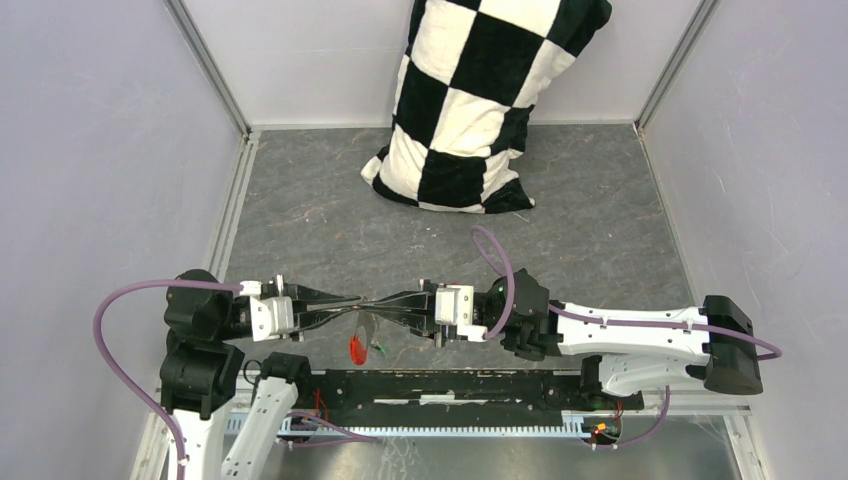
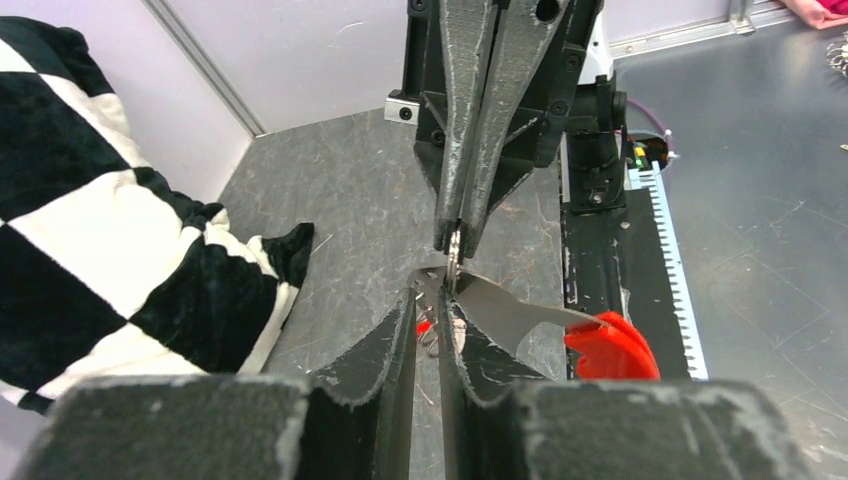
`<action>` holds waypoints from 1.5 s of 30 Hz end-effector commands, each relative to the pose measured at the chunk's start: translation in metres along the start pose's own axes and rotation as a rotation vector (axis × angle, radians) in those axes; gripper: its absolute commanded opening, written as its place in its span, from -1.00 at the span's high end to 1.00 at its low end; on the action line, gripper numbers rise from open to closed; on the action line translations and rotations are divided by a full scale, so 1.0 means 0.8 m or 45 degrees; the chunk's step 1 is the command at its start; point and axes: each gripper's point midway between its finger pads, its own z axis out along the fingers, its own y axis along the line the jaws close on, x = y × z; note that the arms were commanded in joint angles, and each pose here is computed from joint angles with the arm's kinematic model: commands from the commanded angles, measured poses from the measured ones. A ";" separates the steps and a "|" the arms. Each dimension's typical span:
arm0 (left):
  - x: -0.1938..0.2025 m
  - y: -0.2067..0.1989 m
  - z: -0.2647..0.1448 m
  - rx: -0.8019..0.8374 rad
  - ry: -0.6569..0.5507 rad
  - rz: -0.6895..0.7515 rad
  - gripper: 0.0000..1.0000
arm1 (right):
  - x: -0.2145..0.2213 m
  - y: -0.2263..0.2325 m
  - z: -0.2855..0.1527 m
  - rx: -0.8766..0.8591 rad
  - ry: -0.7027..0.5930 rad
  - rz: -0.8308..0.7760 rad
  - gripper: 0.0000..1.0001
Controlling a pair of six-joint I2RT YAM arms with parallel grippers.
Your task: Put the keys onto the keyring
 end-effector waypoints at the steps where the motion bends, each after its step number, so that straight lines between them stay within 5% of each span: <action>1: -0.006 -0.022 -0.002 0.076 -0.023 -0.032 0.63 | -0.043 -0.023 0.003 0.077 -0.115 -0.047 0.99; 10: 0.008 -0.025 -0.005 0.065 0.022 -0.014 0.49 | -0.042 -0.024 0.003 0.087 -0.116 -0.052 0.99; 32: -0.011 -0.008 0.000 0.034 -0.020 -0.079 0.51 | -0.031 -0.009 0.012 0.012 -0.103 0.001 0.99; 45: -0.005 -0.014 0.000 0.050 -0.024 -0.058 0.76 | -0.044 -0.014 0.009 0.043 -0.154 0.001 0.99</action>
